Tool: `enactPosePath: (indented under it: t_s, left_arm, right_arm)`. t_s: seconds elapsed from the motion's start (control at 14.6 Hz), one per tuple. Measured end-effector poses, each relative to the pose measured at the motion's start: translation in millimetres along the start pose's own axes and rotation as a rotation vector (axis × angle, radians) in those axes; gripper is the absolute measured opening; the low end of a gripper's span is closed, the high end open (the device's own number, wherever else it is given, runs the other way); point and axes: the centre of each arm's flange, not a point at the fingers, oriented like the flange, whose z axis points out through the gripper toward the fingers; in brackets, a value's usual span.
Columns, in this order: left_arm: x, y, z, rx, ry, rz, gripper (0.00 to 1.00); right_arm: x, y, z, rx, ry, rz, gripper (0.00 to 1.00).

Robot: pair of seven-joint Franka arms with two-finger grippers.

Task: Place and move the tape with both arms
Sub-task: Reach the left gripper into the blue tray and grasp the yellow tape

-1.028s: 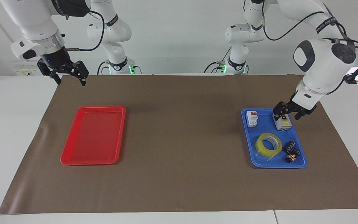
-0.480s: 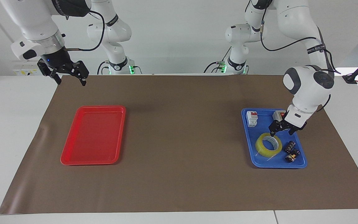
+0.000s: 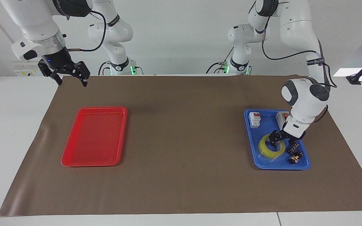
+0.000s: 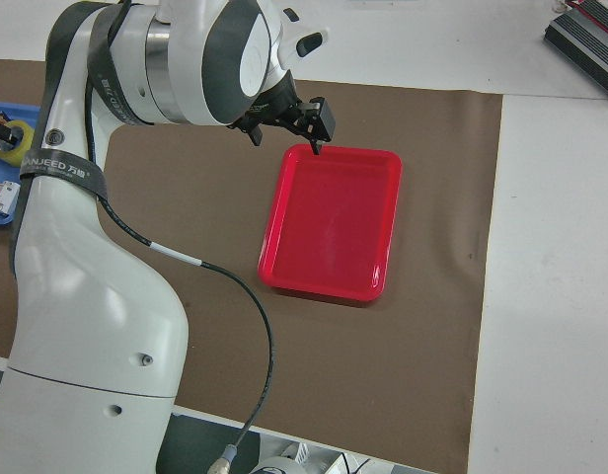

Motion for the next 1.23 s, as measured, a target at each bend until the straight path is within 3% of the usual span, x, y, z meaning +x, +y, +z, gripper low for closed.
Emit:
enactPosePath:
  t_s: [0.21,0.34,0.62,0.89,1.23]
  left_arm:
    - [-0.4,0.0,2.9,0.0,-0.005,-0.016,0.89]
    - [-0.4,0.0,2.9,0.0,-0.005,-0.036,0.63]
    - [-0.6,-0.3,2.5,0.0,-0.007,-0.041,0.21]
    - [-2.2,0.3,-7.2,0.0,-0.026,-0.041,0.21]
    - [-7.1,8.3,-51.1,-0.001,-0.046,-0.034,0.21]
  right_arm:
    - [0.0,0.5,0.0,0.0,0.0,0.001,1.0]
    - [0.0,0.5,0.0,0.0,0.0,0.001,1.0]
    - [0.0,0.8,0.0,0.0,0.0,0.001,1.0]
    - [0.1,1.3,0.0,0.0,0.0,0.002,1.0]
    - [0.0,1.3,0.0,0.0,0.0,0.002,1.0]
